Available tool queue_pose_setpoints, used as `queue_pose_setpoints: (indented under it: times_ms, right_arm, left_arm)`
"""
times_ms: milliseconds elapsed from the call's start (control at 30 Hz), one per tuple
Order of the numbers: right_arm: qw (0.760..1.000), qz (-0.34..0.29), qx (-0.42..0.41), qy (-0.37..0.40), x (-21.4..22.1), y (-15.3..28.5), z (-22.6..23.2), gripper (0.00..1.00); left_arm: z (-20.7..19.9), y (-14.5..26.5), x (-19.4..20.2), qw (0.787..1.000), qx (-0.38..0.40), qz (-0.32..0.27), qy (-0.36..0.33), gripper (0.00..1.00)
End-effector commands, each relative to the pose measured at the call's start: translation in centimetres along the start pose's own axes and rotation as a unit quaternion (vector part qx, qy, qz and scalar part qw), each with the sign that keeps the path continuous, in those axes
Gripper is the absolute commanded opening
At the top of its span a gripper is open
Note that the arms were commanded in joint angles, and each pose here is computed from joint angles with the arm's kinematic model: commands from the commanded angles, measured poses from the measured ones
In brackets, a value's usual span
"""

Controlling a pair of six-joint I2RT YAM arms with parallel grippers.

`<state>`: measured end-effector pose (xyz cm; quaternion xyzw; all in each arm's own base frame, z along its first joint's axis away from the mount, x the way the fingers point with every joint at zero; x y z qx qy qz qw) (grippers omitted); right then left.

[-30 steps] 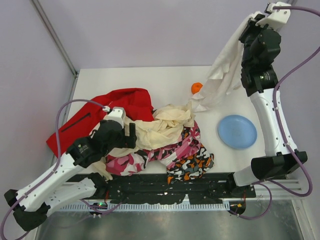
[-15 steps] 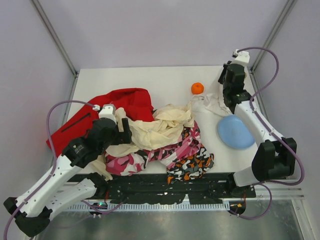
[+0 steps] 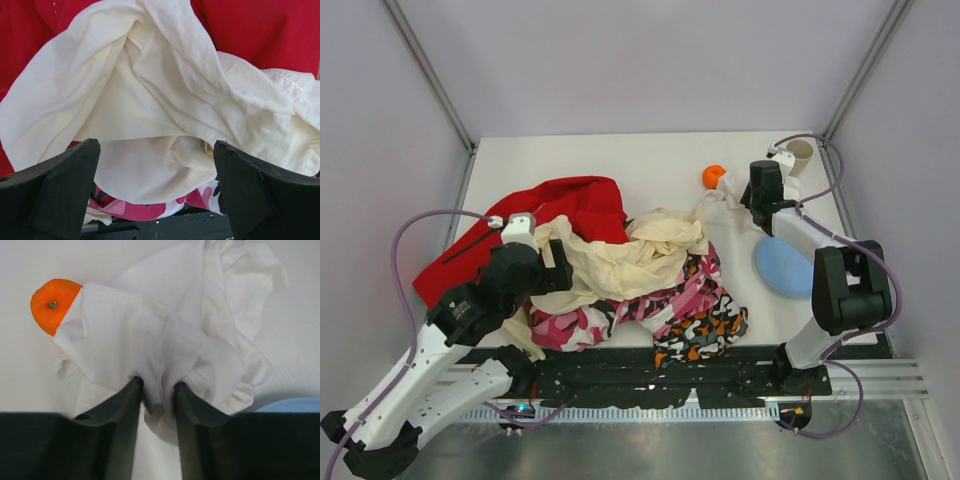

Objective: Pick out a specific cloth from the pile

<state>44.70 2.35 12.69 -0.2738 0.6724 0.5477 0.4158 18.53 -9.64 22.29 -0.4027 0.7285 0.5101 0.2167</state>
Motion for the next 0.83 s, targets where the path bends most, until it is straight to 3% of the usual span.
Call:
queue_pose_setpoints:
  times_ms: [0, 33, 133, 167, 300, 500, 800]
  right_arm:
    - [0.999, -0.027, 0.012, -0.026, -3.5, 1.7, -0.8, 0.51]
    - [0.999, -0.037, 0.009, -0.021, -5.1, 2.5, -0.9, 0.66]
    - [0.997, -0.072, 0.003, -0.023, -9.8, 5.7, -1.5, 0.83]
    - [0.996, -0.086, 0.007, -0.027, -11.1, 7.5, -2.2, 0.94]
    - [0.988, -0.143, 0.024, -0.055, -15.2, 13.9, -4.9, 0.95]
    - [0.977, -0.191, 0.071, -0.068, -15.2, 20.9, -9.7, 0.95]
    - [0.966, -0.231, 0.093, -0.069, -12.9, 23.5, -12.1, 0.95]
  left_arm:
    - [0.0, 1.9, -2.6, 0.999, 0.001, -0.042, 0.026, 1.0]
    - [0.0, 2.2, -2.8, 0.999, 0.001, -0.045, 0.026, 1.0]
    - [0.3, 3.1, -3.5, 0.998, 0.005, -0.061, 0.034, 1.0]
    - [0.4, 3.5, -3.8, 0.997, 0.007, -0.067, 0.038, 1.0]
    - [1.2, 4.6, -4.8, 0.994, 0.0, -0.094, 0.06, 1.0]
    - [1.1, 4.9, -5.2, 0.991, 0.005, -0.104, 0.083, 1.0]
    - [0.6, 4.1, -4.3, 0.993, 0.006, -0.083, 0.085, 1.0]
Point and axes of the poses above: each gripper's point midway between its finger pads, its own y axis back along the fingers, its own z axis along the line the jaws close on, x = y × z, the point moved 1 cm from there along y, back along the fingers, and after that the axes turned 12 degrees about y, right-handed, at the moved point
